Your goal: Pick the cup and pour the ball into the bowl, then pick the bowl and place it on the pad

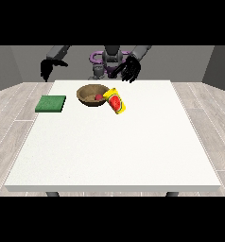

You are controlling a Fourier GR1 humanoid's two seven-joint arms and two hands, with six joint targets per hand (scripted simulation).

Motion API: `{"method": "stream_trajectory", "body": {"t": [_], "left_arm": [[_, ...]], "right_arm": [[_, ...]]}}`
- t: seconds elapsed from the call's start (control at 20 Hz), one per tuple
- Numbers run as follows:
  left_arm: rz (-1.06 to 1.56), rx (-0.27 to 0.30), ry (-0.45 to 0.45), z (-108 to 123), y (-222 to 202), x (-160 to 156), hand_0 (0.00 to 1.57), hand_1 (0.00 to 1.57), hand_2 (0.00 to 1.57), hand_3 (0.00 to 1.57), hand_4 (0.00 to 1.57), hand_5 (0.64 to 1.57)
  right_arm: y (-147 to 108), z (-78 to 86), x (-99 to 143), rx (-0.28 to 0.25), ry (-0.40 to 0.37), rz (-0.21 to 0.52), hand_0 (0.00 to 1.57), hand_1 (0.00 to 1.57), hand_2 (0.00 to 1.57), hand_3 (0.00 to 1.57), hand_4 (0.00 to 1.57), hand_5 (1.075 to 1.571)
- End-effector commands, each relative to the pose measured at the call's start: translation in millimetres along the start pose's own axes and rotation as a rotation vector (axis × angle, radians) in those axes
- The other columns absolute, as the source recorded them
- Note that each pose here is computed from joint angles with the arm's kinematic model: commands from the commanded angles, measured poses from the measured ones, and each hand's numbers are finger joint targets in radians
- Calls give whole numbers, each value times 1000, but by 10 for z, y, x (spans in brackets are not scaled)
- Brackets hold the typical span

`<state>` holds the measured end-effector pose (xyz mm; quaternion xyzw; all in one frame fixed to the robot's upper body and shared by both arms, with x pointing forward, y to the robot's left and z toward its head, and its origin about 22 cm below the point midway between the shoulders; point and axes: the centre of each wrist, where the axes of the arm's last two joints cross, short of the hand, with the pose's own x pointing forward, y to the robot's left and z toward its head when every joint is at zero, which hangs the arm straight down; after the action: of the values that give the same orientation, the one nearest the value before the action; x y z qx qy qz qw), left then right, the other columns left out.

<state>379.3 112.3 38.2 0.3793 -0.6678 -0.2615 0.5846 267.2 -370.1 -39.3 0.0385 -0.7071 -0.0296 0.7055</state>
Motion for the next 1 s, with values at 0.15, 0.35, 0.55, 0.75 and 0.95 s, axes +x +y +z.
{"method": "stream_trajectory", "body": {"t": [0.15,0.35,0.55,0.75,0.95], "left_arm": [[585,9,28,273,160,-361,0,0,0,0,0,1563],[710,-65,-65,491,93,-662,0,0,0,0,0,1565],[754,-105,-79,528,162,-843,0,0,0,0,0,1563],[732,-122,-119,460,350,-881,0,0,0,0,0,1564],[720,-99,-147,454,409,-979,0,0,0,0,0,1564]], "right_arm": [[578,-191,-67,-12,-40,13,0,0,0,0,252,1571],[972,-254,-148,-79,-3,-23,0,0,0,0,295,1570],[1211,-192,-366,-105,9,-44,0,0,0,0,324,1569],[1022,-422,-341,-152,-7,-37,0,0,0,0,285,1567],[1110,-488,-433,-155,-5,-26,0,0,0,0,244,1566]]}}
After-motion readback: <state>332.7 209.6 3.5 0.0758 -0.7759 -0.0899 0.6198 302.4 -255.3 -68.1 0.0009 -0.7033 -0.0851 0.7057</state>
